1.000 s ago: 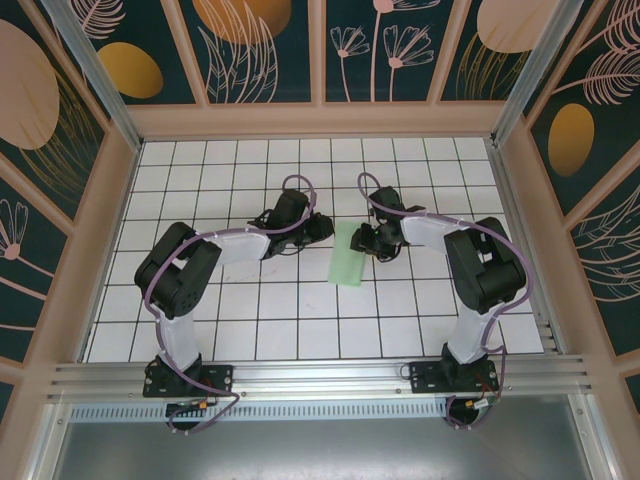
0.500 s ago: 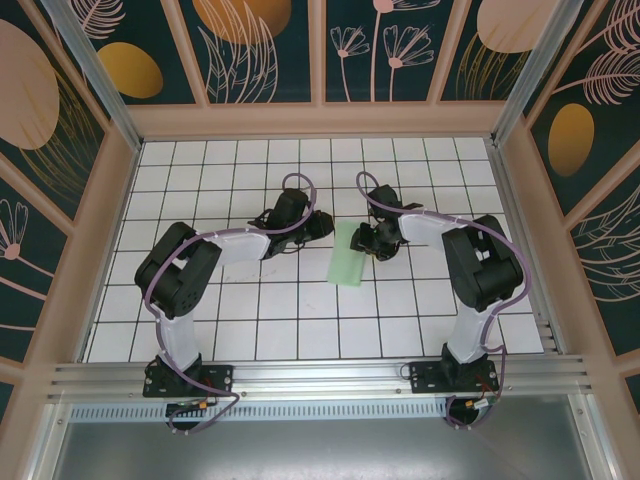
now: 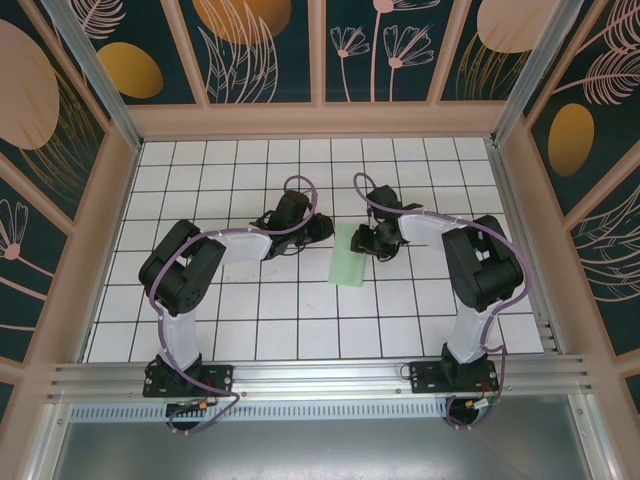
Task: Fold a paper plane with a square sheet of paper (pick it up from the middle)
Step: Hold the square sheet of paper at the center of the table, then fold the square sheet of paper in half at the center of the table.
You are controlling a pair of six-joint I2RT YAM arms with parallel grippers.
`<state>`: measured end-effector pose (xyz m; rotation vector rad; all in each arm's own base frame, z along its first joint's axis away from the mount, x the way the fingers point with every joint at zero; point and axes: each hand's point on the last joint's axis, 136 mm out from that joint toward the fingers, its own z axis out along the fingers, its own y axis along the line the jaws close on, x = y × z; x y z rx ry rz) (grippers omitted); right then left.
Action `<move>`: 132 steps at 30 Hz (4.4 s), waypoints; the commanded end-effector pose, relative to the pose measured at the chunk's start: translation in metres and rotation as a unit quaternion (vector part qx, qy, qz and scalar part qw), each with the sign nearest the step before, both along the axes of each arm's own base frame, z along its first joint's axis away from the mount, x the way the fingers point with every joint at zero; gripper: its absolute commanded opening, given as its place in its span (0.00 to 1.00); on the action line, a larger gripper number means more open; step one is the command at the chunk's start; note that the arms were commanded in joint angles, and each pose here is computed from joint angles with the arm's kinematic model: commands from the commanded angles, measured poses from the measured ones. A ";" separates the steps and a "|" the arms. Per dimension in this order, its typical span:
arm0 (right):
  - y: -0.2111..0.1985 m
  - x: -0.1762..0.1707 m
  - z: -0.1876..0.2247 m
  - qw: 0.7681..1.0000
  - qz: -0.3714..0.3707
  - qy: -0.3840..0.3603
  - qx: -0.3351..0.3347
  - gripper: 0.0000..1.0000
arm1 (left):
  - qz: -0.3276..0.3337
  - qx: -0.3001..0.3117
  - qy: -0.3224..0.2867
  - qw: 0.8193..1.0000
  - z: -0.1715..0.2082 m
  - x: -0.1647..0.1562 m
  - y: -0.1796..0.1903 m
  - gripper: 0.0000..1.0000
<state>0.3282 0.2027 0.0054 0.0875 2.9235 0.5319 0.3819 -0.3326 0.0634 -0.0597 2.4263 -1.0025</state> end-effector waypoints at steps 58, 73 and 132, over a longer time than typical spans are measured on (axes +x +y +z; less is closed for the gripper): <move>-0.046 -0.046 -0.098 0.985 0.009 0.100 -0.141 0.47 | -0.100 0.031 0.105 0.989 -0.061 -0.024 -0.033 0.00; -0.034 0.016 0.012 0.997 -0.050 -0.035 -0.054 0.53 | -0.059 0.095 0.149 0.982 -0.099 -0.036 -0.004 0.00; -0.034 -0.004 0.038 0.983 -0.040 -0.066 0.164 0.08 | -0.015 0.165 0.202 0.965 -0.140 -0.049 0.026 0.00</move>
